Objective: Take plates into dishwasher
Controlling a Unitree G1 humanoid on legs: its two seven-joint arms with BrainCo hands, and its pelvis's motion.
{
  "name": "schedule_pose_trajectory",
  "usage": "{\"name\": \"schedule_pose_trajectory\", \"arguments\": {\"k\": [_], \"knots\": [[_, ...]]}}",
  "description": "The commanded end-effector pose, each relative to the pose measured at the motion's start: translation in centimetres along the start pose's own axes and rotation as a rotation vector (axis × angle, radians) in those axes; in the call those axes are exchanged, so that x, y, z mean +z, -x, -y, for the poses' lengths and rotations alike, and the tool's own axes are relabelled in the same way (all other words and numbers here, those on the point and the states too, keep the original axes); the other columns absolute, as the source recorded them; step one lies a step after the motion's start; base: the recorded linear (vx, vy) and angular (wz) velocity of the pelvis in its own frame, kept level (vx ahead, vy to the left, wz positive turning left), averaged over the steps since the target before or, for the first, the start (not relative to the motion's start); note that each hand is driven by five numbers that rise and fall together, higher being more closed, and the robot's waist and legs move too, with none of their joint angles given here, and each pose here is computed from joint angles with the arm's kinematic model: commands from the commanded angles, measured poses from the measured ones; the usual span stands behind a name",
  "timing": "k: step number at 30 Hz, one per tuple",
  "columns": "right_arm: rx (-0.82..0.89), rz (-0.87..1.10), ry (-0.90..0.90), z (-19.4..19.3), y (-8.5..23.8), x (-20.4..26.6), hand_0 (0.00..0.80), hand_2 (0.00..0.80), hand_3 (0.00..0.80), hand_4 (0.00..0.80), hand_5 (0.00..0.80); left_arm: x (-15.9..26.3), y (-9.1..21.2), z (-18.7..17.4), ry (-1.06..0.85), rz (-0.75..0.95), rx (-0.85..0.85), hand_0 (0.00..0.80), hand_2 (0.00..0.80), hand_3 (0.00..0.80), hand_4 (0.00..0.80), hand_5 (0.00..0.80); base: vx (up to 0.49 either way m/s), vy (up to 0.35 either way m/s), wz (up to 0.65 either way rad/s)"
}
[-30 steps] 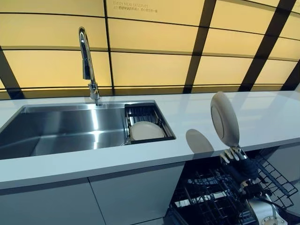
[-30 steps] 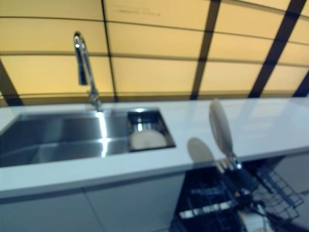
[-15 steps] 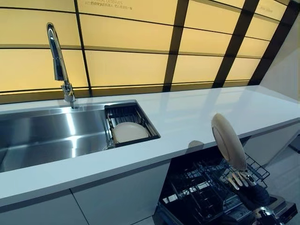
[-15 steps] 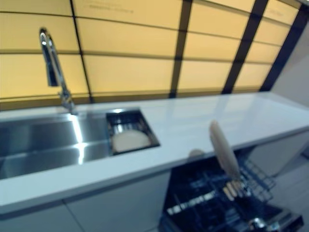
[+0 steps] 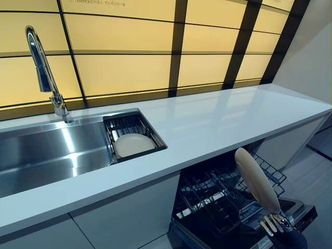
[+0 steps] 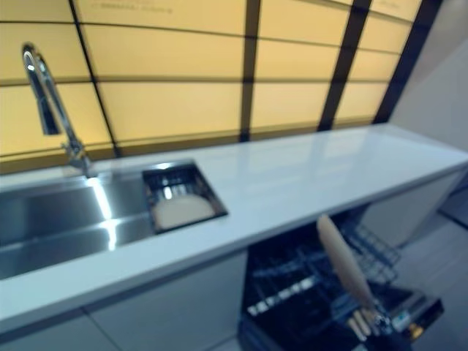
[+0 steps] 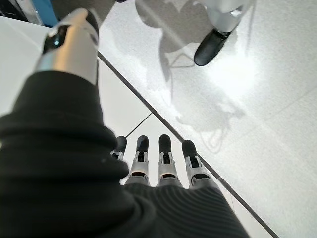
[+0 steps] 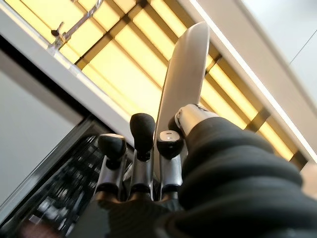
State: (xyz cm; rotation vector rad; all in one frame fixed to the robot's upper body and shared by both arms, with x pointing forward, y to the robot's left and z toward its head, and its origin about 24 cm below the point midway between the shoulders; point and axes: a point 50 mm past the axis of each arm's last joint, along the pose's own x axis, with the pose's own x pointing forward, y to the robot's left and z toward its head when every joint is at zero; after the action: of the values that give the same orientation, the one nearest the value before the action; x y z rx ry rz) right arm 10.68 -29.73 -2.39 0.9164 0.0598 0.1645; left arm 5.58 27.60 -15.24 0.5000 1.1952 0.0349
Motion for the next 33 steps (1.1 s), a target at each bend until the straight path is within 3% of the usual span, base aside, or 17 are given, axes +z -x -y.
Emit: {"name": "schedule_pose_trajectory", "arguments": {"k": [1,10,33], "knots": [[0.148,0.124,0.049,-1.3,-2.3,1.5,0.8,0.8,0.8,0.8,0.8,1.2,-0.3,-2.4,0.04,0.046,0.07,0.0,0.0,0.0,0.0,0.0,0.0,0.0,0.0],[0.131,0.026,-0.041,-0.6,-1.8,-1.2,0.8,0.8,0.8,0.8,0.8,1.5,-0.4,-2.6,0.03,0.045,0.074,0.0,0.0,0.0,0.0,0.0,0.0,0.0,0.0],[0.196,-0.143,-0.208,-3.3,-5.8,-7.0,0.8,0.8,0.8,0.8,0.8,2.5,-0.5,-2.1,-0.046,0.072,0.028,0.0,0.0,0.0,0.0,0.0,0.015,-0.01,0.09]]}}
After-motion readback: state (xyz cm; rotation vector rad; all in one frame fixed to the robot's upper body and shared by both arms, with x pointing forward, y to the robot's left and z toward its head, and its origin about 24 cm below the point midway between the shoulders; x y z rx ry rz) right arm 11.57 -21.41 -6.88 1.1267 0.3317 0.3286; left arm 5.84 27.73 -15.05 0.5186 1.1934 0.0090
